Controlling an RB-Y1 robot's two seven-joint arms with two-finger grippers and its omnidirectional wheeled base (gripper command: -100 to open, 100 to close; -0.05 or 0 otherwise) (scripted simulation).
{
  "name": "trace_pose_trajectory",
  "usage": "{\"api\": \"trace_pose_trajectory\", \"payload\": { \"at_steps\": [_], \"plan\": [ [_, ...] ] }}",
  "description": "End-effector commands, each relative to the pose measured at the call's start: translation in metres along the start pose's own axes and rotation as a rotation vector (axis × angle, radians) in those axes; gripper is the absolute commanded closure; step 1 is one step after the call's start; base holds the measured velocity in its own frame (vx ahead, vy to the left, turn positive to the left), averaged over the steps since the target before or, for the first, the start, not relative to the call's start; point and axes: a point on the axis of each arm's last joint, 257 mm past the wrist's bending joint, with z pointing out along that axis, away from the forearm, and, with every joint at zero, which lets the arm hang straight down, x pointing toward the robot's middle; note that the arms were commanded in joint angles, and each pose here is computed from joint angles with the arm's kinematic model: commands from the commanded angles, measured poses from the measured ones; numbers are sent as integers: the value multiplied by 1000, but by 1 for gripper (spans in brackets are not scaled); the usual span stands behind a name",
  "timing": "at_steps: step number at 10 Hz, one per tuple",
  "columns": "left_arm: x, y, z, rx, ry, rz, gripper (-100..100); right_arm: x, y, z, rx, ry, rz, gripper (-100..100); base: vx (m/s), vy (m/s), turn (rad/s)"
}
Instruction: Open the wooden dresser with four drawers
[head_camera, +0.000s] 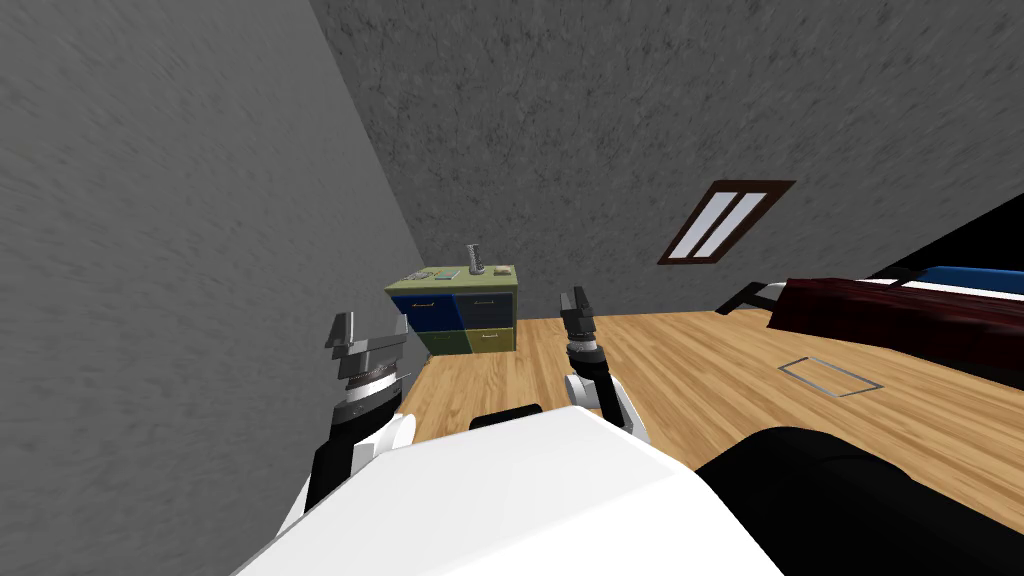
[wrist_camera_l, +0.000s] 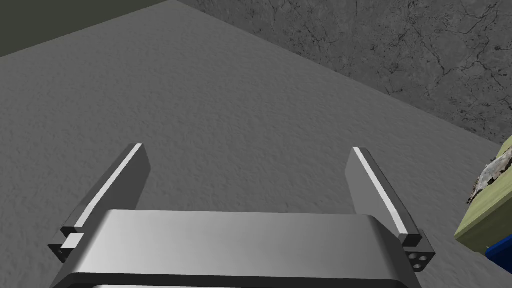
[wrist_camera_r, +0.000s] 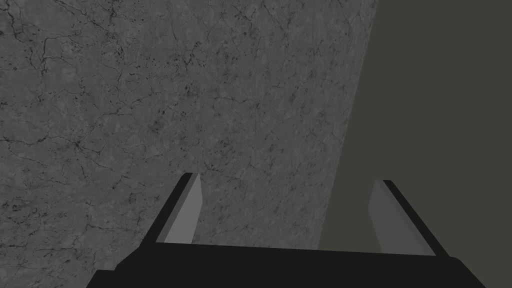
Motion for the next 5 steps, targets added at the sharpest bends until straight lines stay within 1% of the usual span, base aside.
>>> {"api": "trace_pose_trajectory", "payload": {
  "at_steps": [1,5],
  "plan": [
    [0,0,0,0,0,0,0,0,0,0,0,0,0,0,0,0,0],
    [0,0,0,0,0,0,0,0,0,0,0,0,0,0,0,0,0]
  ]
}}
